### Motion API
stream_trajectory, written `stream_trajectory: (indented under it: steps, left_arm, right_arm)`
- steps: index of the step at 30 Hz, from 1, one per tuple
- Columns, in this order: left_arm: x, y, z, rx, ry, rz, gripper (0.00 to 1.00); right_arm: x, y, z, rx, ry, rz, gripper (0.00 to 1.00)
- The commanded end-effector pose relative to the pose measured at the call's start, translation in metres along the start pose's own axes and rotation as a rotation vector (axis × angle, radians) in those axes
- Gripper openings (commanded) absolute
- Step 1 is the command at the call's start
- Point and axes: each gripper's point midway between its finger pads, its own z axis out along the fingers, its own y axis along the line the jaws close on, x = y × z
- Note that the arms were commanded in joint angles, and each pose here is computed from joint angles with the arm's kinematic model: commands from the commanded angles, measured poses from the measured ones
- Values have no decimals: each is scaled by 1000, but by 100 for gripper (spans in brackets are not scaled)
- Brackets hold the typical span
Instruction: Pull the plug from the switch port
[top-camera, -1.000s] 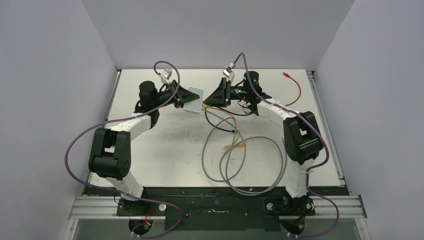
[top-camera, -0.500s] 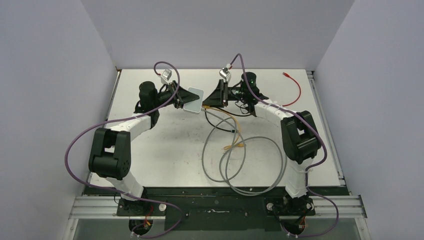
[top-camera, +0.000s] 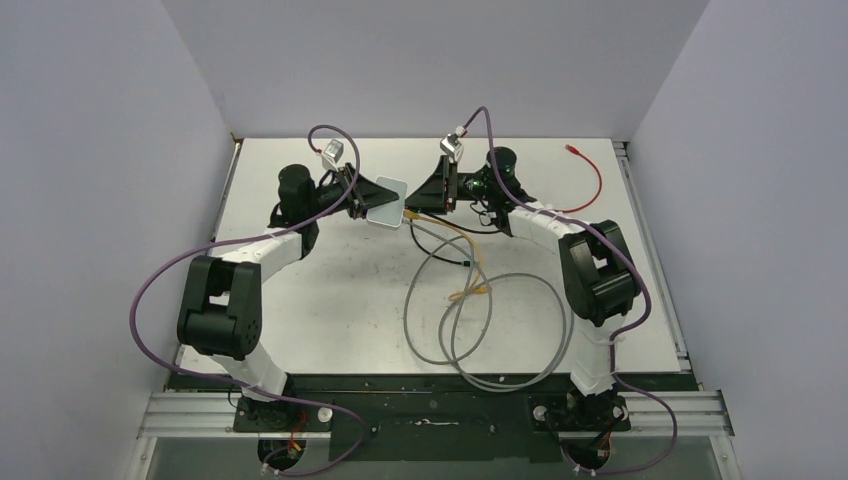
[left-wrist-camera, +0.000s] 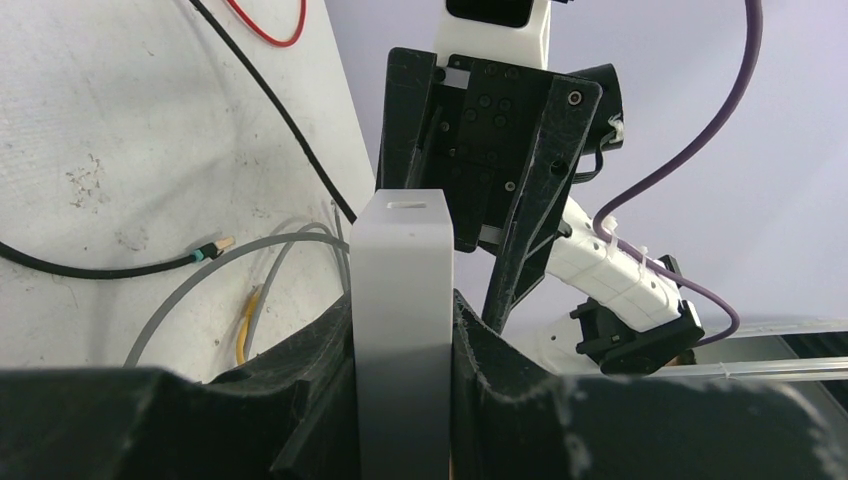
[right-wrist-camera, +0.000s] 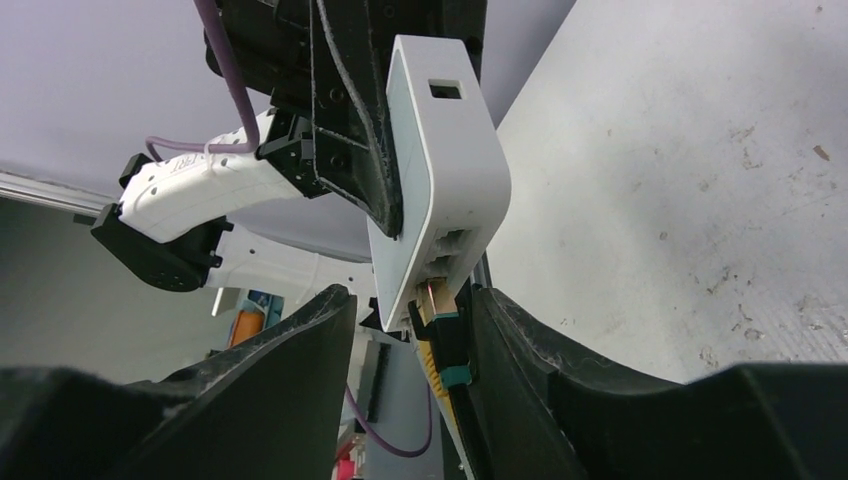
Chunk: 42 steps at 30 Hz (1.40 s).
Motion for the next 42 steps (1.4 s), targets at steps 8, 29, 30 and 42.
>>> stream_trajectory:
  steps: [8,29,30,42]
  left_arm:
    - [-8,-28,-4,76,-25,86,0]
    - [-9,-29,-4,75,-28,86,0]
    - [-10,-29,-4,75,-31,88,0]
    - [-15,-30,-7,62,-51,99,0]
  right_arm:
    - [-5,23,-8,-97,-35,-61,35]
    - [-5,7,-8,-49,-35,-48,5]
    - [-5,4,-9,-38,-33,-51,5]
    - [0,-24,-28,86,-21,-66,5]
